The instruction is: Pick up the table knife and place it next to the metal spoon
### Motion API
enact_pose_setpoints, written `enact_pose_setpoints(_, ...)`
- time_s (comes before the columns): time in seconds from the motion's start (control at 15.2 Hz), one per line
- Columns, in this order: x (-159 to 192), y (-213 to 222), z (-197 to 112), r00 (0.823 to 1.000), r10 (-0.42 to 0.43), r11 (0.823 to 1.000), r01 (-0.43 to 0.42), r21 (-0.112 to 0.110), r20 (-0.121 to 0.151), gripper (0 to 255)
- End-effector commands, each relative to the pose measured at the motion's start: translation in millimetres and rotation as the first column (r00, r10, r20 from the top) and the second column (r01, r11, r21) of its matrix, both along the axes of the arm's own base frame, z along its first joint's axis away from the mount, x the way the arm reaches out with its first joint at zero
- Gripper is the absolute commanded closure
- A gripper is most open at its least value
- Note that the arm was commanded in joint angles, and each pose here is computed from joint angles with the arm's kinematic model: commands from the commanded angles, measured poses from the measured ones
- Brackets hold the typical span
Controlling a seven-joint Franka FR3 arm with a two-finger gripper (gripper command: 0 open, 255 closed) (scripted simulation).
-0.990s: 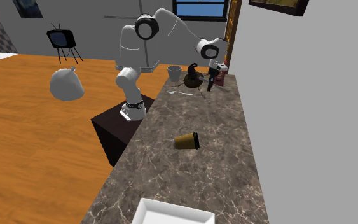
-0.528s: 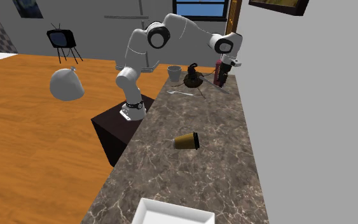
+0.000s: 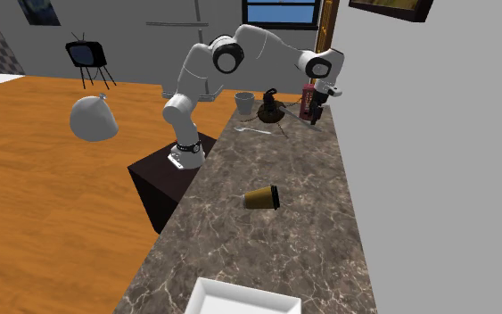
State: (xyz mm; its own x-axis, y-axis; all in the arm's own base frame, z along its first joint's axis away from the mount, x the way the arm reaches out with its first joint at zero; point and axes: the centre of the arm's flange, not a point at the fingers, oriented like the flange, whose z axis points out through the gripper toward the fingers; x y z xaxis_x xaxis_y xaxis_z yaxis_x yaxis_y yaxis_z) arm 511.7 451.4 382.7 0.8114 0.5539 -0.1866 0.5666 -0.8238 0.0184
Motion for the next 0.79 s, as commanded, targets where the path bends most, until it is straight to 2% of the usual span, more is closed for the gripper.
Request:
enact_pose_setpoints(0.0, -1.1, -1.3, -13.4, 1.000, 0.000, 1.000, 0.000, 0.000, 0.000, 0)
enact_pose_setpoints(0.53, -1.1, -1.3, -13.4, 1.000, 0.000, 1.000, 0.000, 0.000, 0.000, 0)
enact_pose_setpoints(0.59, -1.1, -1.3, -13.4, 1.000, 0.000, 1.000, 0.000, 0.000, 0.000, 255)
enact_pose_setpoints(0.73, -1.1, -1.3, -13.4, 1.000, 0.000, 1.000, 0.000, 0.000, 0.000, 255)
